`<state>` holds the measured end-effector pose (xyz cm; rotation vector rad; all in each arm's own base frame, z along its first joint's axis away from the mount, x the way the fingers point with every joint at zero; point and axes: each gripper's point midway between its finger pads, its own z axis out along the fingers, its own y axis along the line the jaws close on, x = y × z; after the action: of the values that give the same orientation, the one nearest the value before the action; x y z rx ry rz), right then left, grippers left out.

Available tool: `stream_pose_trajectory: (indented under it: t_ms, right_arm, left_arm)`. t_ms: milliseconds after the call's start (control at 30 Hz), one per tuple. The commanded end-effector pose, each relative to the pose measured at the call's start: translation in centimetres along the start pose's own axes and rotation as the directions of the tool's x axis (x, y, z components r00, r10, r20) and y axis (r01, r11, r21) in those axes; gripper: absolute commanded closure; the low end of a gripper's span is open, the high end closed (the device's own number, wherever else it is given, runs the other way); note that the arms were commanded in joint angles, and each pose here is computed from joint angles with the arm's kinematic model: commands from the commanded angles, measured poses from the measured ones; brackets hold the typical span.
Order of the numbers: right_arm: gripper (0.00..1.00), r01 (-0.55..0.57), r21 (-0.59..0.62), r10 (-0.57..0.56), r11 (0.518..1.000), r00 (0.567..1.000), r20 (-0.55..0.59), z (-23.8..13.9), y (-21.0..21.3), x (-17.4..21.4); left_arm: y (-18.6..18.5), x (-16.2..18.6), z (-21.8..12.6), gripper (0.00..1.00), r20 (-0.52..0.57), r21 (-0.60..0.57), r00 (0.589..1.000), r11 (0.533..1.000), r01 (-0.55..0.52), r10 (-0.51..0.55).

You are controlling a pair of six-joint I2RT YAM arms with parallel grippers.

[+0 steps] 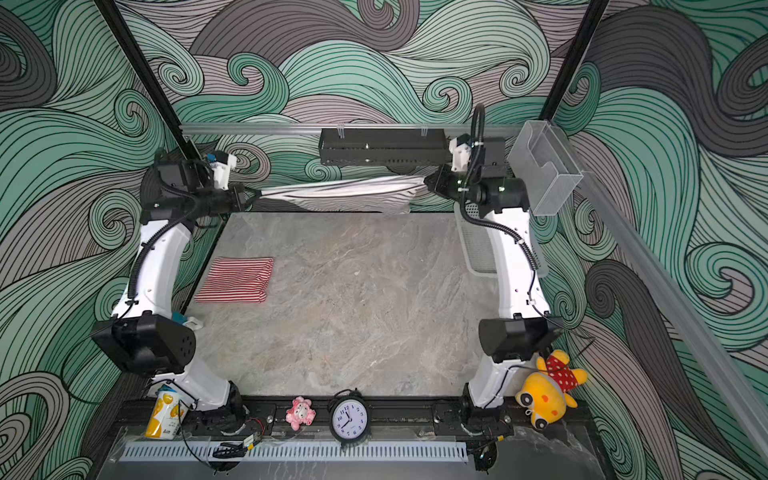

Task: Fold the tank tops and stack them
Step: 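Lift the striped garment with both grippers and stretch it farther from the robot, then lay the striped tank top flat by drawing both grippers toward the robot, then release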

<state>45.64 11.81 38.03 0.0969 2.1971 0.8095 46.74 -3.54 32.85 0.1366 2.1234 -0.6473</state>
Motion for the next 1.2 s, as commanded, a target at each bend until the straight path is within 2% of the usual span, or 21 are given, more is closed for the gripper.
stream_pose_trajectory:
  t_ms: [0,100,267,333,467,567,833,1000,1167]
  right_arm:
    - [1.00,-0.074,0.043,0.075,0.996,0.997,-0.020,2.8,-4.5,3.2]
    - [1.00,-0.107,0.065,0.112,0.992,0.991,-0.073,3.3,-6.3,8.6]
    - [1.00,-0.134,0.121,0.154,0.983,0.972,-0.175,2.5,-8.7,18.7]
    - [1.00,-0.128,0.152,0.160,0.980,0.962,-0.221,2.2,-9.4,22.2]
    - [1.00,-0.108,0.205,0.169,0.973,0.936,-0.308,1.6,-10.6,27.9]
    - [1.00,-0.111,0.243,0.193,0.964,0.918,-0.346,1.0,-12.0,30.9]
    - [1.00,-0.152,0.292,0.253,0.944,0.904,-0.346,-1.9,-13.4,35.2]
    - [0.98,-0.184,0.281,0.281,0.942,0.891,-0.357,-2.4,-13.6,38.2]
    - [0.94,-0.186,0.332,0.309,0.925,0.876,-0.369,-2.9,-14.9,40.9]
  left_arm:
    - [4.6,5.9,3.1,1.00,-0.121,-0.054,0.991,0.998,0.043,-0.049]
    - [5.1,11.7,3.8,1.00,-0.274,-0.036,0.958,0.996,0.084,-0.090]
    - [4.6,20.7,3.1,1.00,-0.498,0.009,0.864,0.996,0.090,-0.074]
    - [4.0,23.8,2.6,1.00,-0.584,0.042,0.810,0.996,0.085,-0.044]
    - [3.8,28.9,1.5,1.00,-0.729,0.034,0.684,0.997,0.071,-0.024]
    - [3.4,31.3,0.8,1.00,-0.778,0.044,0.629,0.998,0.046,0.005]
    - [2.8,33.6,-0.7,1.00,-0.814,0.034,0.576,0.997,-0.073,0.071]
    - [2.4,34.8,-1.3,1.00,-0.839,0.045,0.539,0.996,-0.080,0.081]
    - [2.0,35.8,-1.7,1.00,-0.851,0.056,0.516,0.994,-0.094,0.097]
